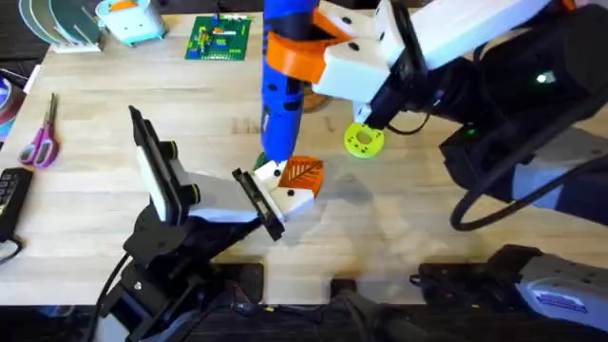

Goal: Pick up the gripper from the table and insert it into the empty holder that is missing its gripper. Then pick up a screw, insert it into the mounting hole, and use the screwdriver to tighten it. Finally, clean up the table by picking up the vegetable and placing it into the bucket.

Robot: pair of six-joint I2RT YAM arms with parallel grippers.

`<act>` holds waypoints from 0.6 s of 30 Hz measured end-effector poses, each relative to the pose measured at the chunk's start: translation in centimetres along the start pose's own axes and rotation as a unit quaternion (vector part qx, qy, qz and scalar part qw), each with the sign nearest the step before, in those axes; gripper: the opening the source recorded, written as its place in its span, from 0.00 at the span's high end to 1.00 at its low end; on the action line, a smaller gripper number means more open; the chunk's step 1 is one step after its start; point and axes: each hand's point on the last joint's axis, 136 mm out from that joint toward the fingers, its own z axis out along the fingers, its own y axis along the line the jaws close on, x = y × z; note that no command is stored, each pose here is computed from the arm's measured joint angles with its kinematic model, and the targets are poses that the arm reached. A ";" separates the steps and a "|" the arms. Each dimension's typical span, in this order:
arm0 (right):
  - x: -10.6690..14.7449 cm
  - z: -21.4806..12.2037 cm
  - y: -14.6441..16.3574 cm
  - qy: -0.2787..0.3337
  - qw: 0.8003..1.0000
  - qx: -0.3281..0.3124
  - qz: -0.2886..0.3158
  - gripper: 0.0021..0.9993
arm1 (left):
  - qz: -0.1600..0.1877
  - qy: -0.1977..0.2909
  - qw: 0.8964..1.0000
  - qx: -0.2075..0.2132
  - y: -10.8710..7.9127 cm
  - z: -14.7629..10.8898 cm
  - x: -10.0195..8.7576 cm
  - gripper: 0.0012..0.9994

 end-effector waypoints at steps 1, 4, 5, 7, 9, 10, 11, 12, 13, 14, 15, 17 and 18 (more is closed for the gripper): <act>0.1 0.0 -0.1 0.002 1.000 0.001 0.002 0.98 | 0.000 0.000 1.000 0.000 0.0 0.0 0.0 1.00; 0.2 0.0 0.0 0.003 1.000 0.001 0.001 0.98 | 0.000 0.000 1.000 0.000 0.0 0.0 0.0 1.00; 0.2 0.1 0.0 0.003 1.000 0.000 0.002 0.98 | 0.000 0.000 1.000 0.000 0.0 0.0 0.0 1.00; 0.3 0.2 0.3 0.004 1.000 -0.004 0.004 0.98 | 0.000 0.000 1.000 0.000 0.0 0.0 0.0 1.00; 0.4 0.3 0.5 0.004 1.000 -0.006 0.005 0.98 | 0.000 0.000 1.000 0.000 0.0 0.0 0.0 1.00; 0.4 0.3 0.5 0.005 1.000 -0.007 0.005 0.98 | 0.000 0.000 1.000 0.000 0.0 0.0 0.0 1.00; 0.4 0.3 0.5 0.005 1.000 -0.007 0.005 0.98 | 0.000 0.000 1.000 0.000 0.0 0.0 0.0 1.00; 0.4 0.3 0.5 0.004 1.000 -0.007 0.005 0.98 | 0.000 0.000 1.000 0.000 0.0 0.0 0.0 1.00; 0.4 0.3 0.5 0.004 1.000 -0.006 0.005 0.98 | 0.000 0.000 1.000 0.000 0.0 0.0 0.0 1.00; 0.4 0.3 0.5 0.004 1.000 -0.006 0.005 0.98 | 0.000 0.000 1.000 0.000 0.0 0.0 0.0 1.00; 0.4 0.3 0.5 0.004 1.000 -0.006 0.005 0.98 | 0.000 0.000 1.000 0.000 0.0 0.0 0.0 1.00; 0.4 0.3 0.5 0.004 1.000 -0.006 0.006 0.98 | 0.000 0.000 1.000 0.000 0.0 0.0 0.0 1.00; 0.4 0.3 0.5 0.004 1.000 -0.006 0.005 0.98 | 0.000 0.000 1.000 0.000 0.0 0.0 0.0 1.00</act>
